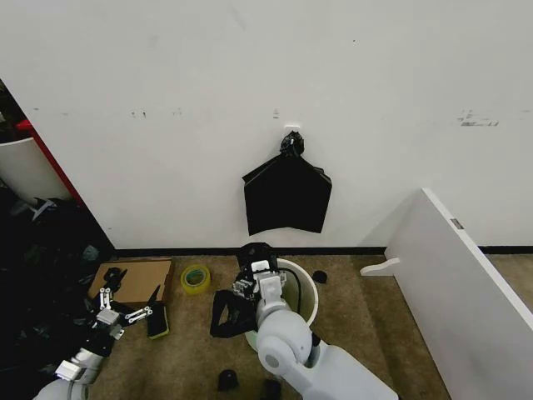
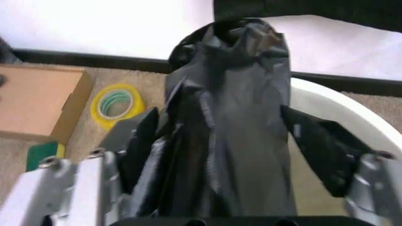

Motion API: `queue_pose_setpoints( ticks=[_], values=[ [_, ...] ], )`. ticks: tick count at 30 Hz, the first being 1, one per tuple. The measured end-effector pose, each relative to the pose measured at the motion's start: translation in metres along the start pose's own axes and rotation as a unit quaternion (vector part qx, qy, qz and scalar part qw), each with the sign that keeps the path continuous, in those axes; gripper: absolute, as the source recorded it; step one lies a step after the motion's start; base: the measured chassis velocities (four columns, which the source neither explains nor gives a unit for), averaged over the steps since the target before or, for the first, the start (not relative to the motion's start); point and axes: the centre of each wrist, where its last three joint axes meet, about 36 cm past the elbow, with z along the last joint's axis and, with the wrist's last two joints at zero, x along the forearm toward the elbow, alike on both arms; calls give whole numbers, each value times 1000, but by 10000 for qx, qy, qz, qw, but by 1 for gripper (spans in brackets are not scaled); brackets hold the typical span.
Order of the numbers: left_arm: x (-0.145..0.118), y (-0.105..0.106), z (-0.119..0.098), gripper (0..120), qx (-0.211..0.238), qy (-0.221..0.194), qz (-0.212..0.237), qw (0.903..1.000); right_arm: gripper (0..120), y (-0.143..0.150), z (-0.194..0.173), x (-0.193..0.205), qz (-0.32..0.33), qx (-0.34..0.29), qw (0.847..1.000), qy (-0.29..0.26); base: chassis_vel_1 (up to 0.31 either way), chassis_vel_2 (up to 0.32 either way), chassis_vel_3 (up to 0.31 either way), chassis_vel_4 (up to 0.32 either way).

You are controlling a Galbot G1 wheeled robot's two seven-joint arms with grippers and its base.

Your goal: Place the garbage bag over the trash bin.

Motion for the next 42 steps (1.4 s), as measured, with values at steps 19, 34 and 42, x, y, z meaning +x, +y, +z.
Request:
queue_pose_setpoints(
  ticks=[19,34,42],
  values=[
    [-15,-11,-4,100,58,-161,202,9996,5,-50,11,8,40,-430,9991,42,0,0,0,0],
    [-70,-54,-25,100,1697,-84,896,9814,0,-103,12,34,-876,-990,9903,426,0,0,0,0],
    [-92,-53,-43,100,2316,507,772,9684,0,-132,15,43,-1268,-797,9875,487,0,0,0,0]
  ],
)
